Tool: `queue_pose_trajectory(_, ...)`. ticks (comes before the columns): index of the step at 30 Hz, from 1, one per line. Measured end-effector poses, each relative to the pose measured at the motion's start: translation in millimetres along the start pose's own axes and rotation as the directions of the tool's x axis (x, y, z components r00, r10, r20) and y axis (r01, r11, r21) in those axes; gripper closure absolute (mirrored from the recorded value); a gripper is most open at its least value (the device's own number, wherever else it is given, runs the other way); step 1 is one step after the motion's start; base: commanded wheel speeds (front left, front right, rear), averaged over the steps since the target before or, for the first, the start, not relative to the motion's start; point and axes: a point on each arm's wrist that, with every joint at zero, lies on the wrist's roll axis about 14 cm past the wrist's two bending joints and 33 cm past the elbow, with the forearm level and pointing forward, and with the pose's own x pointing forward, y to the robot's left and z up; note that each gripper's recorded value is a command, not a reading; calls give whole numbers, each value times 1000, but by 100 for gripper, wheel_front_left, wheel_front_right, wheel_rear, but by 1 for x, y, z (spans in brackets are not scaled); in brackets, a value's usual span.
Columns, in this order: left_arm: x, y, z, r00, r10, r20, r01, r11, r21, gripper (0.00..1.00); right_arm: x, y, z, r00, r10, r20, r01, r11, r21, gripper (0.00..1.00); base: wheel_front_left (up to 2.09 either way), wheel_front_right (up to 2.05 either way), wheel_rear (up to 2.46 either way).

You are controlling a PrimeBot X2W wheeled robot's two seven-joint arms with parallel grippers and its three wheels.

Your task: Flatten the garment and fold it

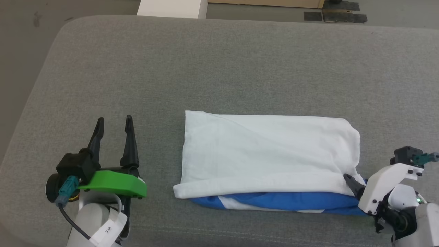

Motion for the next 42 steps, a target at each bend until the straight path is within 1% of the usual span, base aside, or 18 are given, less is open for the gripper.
queue_pose_trajectory(1,-1,1,-1,1000,1,-3,-1,1000,0,0,1,3,-2,1000,10,-19,-11,1000,-1,19,0,0,0)
queue_pose_trajectory(2,-1,2,-2,1000,4,-5,-4,1000,-2,0,2,5,-3,999,20,-37,-20,1000,-5,52,0,0,0)
queue_pose_trajectory(3,-2,3,-2,1000,7,-6,-7,1000,1,0,3,7,-4,998,31,-50,-31,1000,-4,64,0,0,0)
queue_pose_trajectory(4,-2,4,-2,1000,8,-6,-8,1000,2,0,3,9,-5,998,39,-56,-40,999,-2,84,0,0,0)
queue_pose_trajectory(5,-3,5,-2,1000,10,-6,-10,1000,2,0,3,12,-5,997,50,-58,-50,999,4,97,0,0,0)
queue_pose_trajectory(6,-3,6,-2,1000,14,-6,-14,1000,2,0,3,15,-6,996,62,-57,-61,998,10,100,0,0,0)
queue_pose_trajectory(10,-4,6,-2,1000,15,-7,-15,1000,0,0,2,23,-5,996,83,-18,-82,996,32,100,0,0,0)
queue_pose_trajectory(14,-5,7,-1,1000,16,-6,-16,1000,-1,0,-5,6,4,997,34,64,-38,997,67,100,0,0,0)
queue_pose_trajectory(18,-6,5,-1,1000,13,-5,-13,1000,-4,0,-19,-36,16,984,-95,149,78,990,117,100,0,0,0)
queue_pose_trajectory(23,-6,5,0,1000,12,-3,-12,1000,-7,0,-41,-88,24,945,-253,207,220,960,173,100,0,0,0)
queue_pose_trajectory(26,-6,4,-2,1000,8,-7,-8,1000,-6,0,-48,-100,23,931,-298,211,267,950,163,100,0,0,0)
queue_pose_trajectory(28,-6,4,-4,1000,8,-12,-8,1000,-6,0,-50,-99,25,930,-294,219,266,952,148,100,0,0,0)
queue_pose_trajectory(30,-7,3,-6,1000,5,-17,-5,1000,1,0,-51,-86,31,934,-262,242,244,964,103,100,0,0,0)
queue_pose_trajectory(31,-8,3,-5,1000,2,-17,-2,1000,8,0,-65,1,46,959,-11,284,42,994,-102,100,0,0,0)
queue_pose_trajectory(33,-8,3,-6,1000,2,-18,-2,1000,7,0,-72,35,46,957,78,278,-26,982,-187,100,0,0,0)
queue_pose_trajectory(36,-9,4,-7,1000,5,-22,-5,1000,10,0,-79,89,41,947,207,244,-124,940,-318,100,0,0,0)
queue_pose_trajectory(39,-9,5,-9,1000,8,-28,-7,1000,12,0,-75,125,26,949,268,166,-175,886,-430,100,0,0,0)
queue_pose_trajectory(42,-9,7,-12,999,12,-36,-12,1000,13,0,-65,156,13,942,324,91,-237,830,-504,100,0,0,0)
